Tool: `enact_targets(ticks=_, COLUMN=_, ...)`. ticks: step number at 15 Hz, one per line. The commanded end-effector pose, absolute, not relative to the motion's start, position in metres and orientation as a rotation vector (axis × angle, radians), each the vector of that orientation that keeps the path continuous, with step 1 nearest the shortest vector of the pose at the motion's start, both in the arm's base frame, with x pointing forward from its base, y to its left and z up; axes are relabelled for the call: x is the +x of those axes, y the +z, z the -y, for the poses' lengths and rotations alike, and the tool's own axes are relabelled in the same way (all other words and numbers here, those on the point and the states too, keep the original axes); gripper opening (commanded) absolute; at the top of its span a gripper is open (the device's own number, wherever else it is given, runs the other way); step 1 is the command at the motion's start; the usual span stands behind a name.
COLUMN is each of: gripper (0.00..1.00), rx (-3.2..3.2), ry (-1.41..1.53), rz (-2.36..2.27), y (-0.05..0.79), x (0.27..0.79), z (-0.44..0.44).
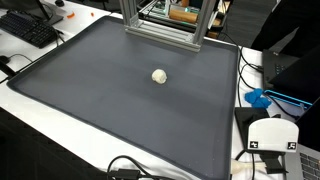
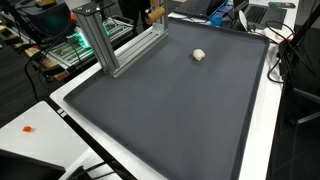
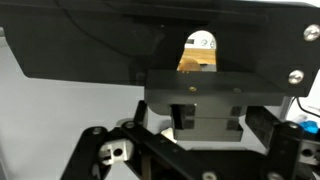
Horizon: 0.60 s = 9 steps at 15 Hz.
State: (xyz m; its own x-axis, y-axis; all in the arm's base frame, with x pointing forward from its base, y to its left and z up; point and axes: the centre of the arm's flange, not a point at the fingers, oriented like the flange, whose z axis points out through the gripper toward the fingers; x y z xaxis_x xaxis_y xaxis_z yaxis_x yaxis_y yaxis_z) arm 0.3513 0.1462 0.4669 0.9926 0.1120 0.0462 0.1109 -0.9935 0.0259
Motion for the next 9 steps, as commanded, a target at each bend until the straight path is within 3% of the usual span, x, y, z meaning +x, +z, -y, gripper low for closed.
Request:
enact_targets(ticks=1, gripper=1.00, rx=3.127, ry=0.024, rz=-0.173, y=0.4633, x=0.3524, z=-0.1475)
enact_targets(ticks=4, gripper=1.00, rx=3.124, ry=0.012, rz=-0.170, y=0.4616, x=0.3538, z=-0.1472)
enact_targets(ticks=6, gripper=0.76, rx=3.124, ry=0.004, rz=-0.167, y=0.4608, x=0.3540, z=-0.1465)
enact_targets(ticks=9, gripper=0.49, rx=3.128, ry=0.003, rz=-0.159, y=0.4631, x=0.3546, z=-0.1455)
